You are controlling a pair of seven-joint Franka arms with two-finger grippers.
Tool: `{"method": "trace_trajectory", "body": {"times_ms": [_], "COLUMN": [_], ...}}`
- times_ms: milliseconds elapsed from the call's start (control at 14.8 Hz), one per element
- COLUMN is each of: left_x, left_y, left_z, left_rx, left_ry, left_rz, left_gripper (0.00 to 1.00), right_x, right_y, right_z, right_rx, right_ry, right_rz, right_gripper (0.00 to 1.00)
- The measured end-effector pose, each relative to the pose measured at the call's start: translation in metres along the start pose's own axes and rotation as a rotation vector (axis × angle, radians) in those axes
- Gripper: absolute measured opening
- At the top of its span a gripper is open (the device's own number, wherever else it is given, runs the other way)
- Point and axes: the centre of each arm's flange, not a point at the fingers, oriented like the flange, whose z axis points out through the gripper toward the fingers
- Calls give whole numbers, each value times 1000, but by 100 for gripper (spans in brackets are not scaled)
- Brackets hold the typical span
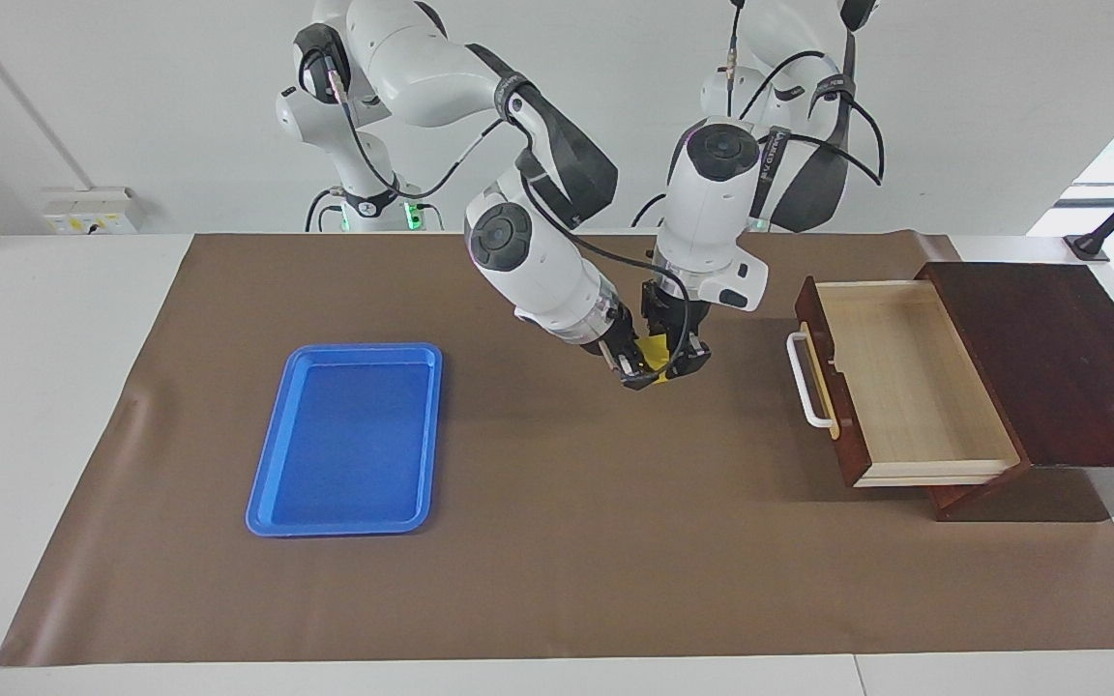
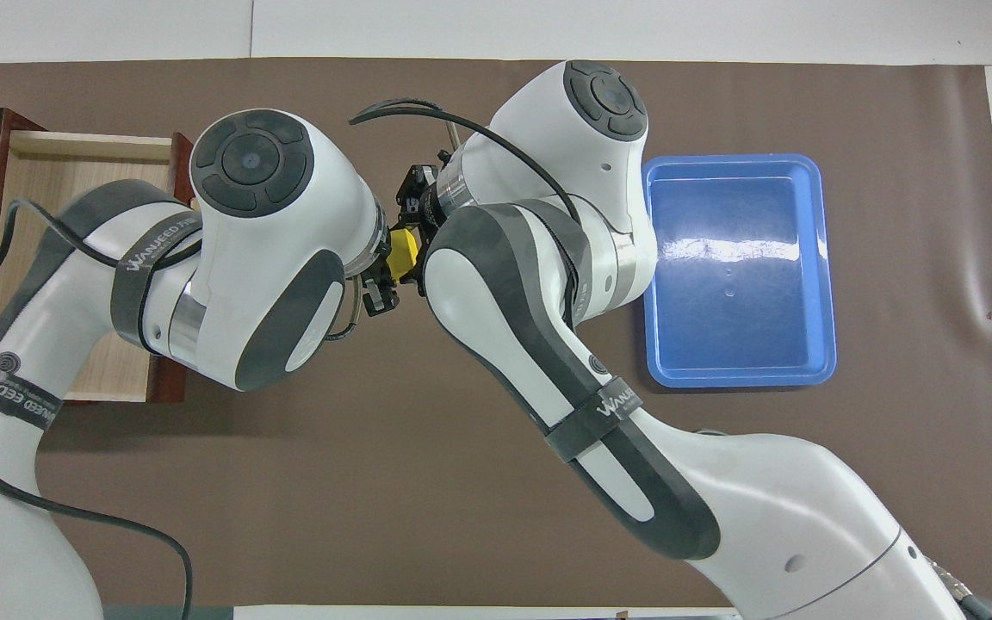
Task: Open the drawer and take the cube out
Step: 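Grasp the cube with the right gripper while the left gripper releases, then carry the cube over the blue tray with the right gripper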
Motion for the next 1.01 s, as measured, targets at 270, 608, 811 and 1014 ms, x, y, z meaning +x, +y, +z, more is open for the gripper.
{"method": "trace_trajectory", "body": {"times_ms": [270, 608, 811, 1014], "left_x": [17, 77, 125, 155], "left_y": [11, 48, 66, 79], "left_z": [3, 22, 38, 39], "left_rx": [20, 76, 106, 116], "left_ry": [33, 74, 107, 113], "left_rz": [52, 161, 249, 325], "left_gripper": [100, 100, 100, 100], "right_x": [9, 68, 161, 265], "right_y": [-4, -26, -37, -28], "right_z": [-6, -59, -111, -141], "right_rx": [9, 74, 103, 113], "right_ry": [5, 9, 13, 21], "right_rz": [12, 41, 42, 69], "right_gripper": [55, 55, 55, 55]}}
